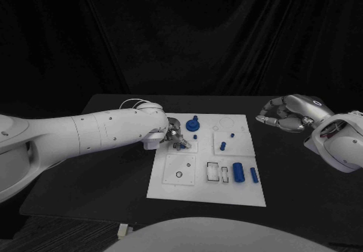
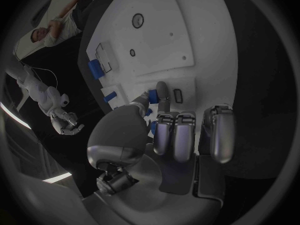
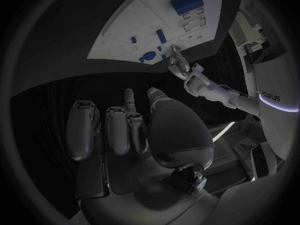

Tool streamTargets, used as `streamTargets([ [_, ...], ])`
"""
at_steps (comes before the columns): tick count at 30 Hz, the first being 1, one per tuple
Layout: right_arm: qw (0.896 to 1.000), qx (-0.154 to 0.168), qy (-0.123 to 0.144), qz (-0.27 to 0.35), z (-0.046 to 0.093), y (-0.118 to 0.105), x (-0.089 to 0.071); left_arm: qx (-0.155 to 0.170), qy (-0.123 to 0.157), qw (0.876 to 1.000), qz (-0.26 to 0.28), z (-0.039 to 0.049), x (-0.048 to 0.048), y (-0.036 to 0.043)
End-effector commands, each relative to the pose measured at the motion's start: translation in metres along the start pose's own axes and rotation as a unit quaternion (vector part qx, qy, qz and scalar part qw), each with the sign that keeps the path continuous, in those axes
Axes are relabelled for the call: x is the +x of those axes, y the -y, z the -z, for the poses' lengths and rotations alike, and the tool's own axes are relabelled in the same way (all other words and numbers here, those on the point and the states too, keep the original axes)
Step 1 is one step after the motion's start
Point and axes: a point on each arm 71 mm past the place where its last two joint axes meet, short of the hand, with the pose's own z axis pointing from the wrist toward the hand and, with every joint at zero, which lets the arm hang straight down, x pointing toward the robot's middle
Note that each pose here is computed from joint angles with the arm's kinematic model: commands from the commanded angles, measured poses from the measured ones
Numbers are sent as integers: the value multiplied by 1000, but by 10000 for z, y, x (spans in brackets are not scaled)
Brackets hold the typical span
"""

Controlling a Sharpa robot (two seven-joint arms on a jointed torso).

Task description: Assemble the parts on the task board

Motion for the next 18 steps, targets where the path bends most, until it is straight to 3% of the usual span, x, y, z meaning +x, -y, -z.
streamTargets([
  [1, 1000, 6, -2, 0, 2, 9, 11, 11, -10, 1000, -3, -9, 35, 24],
  [18, 1000, 6, -3, 0, 6, 13, 22, 19, 3, 1000, 3, -21, 9, 47],
])
